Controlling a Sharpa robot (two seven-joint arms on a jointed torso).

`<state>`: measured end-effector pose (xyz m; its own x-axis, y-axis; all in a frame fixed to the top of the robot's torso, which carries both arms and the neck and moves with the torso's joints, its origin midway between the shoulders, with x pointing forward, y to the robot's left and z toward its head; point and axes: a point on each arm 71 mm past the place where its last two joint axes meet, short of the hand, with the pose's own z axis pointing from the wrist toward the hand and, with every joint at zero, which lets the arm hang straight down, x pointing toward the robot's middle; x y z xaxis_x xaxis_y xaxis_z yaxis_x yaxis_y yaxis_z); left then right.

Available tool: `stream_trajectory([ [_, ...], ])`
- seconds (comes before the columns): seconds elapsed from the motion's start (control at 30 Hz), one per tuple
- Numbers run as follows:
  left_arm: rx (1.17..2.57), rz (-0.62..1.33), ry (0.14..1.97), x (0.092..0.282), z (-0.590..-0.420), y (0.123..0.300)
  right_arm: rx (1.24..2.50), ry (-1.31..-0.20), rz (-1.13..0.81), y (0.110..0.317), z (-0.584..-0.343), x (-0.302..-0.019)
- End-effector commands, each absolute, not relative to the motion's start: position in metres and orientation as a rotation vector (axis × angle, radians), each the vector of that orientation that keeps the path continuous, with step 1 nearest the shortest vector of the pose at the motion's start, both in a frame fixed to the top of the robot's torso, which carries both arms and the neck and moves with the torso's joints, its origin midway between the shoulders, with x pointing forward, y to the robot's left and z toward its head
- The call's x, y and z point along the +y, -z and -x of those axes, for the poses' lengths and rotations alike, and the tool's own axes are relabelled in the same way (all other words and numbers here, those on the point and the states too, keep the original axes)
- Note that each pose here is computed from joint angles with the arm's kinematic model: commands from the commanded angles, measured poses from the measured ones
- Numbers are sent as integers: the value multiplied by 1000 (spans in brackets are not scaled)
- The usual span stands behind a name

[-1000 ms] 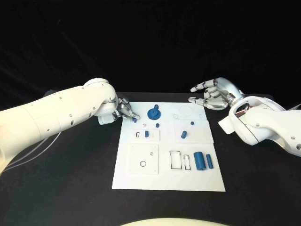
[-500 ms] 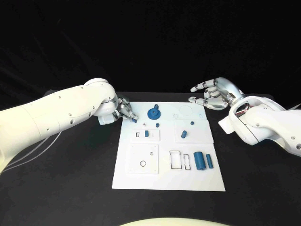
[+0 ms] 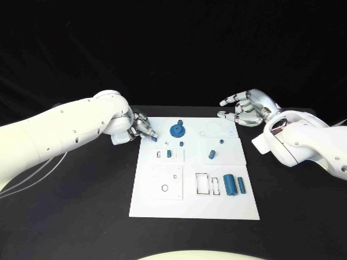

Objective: Assemble the parts on the task board

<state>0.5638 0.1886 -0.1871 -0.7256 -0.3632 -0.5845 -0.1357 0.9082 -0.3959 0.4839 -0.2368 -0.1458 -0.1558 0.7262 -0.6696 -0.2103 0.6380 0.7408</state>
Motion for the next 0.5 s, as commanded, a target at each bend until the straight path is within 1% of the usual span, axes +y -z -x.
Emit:
stream_trajectory([
  [0.03,2379,404,501,187,-559,185,1521,-879,-434,146,-484,-236],
  [0.27,2357,422,571,188,-543,180,1520,-873,-438,146,-484,-239],
  [0.5,2335,372,576,185,-531,176,1520,-873,-438,146,-483,-239],
])
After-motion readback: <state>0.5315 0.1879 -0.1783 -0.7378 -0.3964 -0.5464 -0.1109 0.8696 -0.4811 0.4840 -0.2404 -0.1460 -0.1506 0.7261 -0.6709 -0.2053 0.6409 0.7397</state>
